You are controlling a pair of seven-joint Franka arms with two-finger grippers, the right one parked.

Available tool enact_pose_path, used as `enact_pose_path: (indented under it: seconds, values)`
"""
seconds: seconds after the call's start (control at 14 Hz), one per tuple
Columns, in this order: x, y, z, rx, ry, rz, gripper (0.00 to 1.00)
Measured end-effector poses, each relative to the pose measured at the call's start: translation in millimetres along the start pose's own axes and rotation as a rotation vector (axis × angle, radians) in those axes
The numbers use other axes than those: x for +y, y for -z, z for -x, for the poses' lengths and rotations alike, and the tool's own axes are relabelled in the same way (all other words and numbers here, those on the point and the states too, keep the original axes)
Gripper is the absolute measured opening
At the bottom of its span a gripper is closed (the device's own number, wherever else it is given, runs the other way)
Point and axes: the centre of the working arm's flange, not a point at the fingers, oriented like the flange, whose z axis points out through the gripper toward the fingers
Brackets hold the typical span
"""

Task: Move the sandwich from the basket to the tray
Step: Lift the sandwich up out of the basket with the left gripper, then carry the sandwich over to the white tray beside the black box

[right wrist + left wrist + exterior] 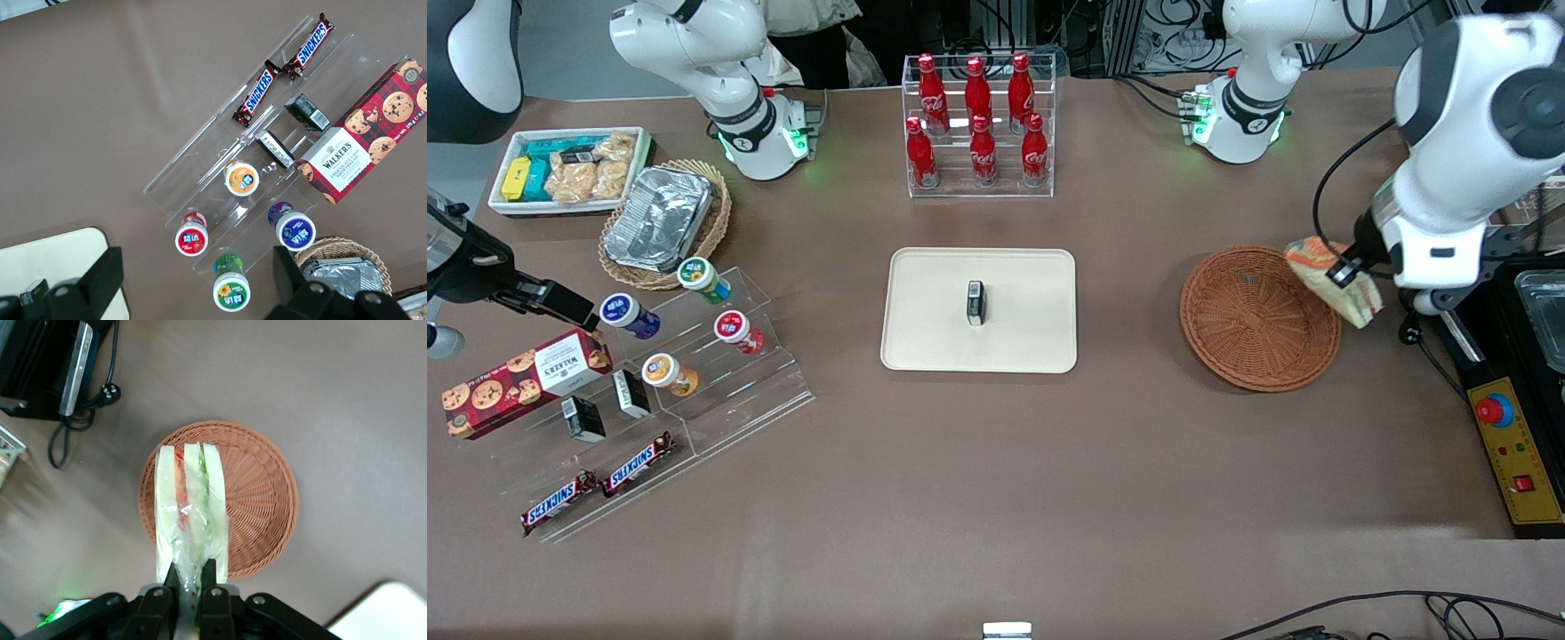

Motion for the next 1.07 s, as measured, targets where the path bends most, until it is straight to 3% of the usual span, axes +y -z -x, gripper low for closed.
enact_pose_path:
  seconds: [0.29,1.07]
  values:
    - [9.7,22.0,17.0,-0.019,-0.159,0.005,0.15]
    - [116.1,15.8,142.1,0.013,-0.490,-0.021,0.15]
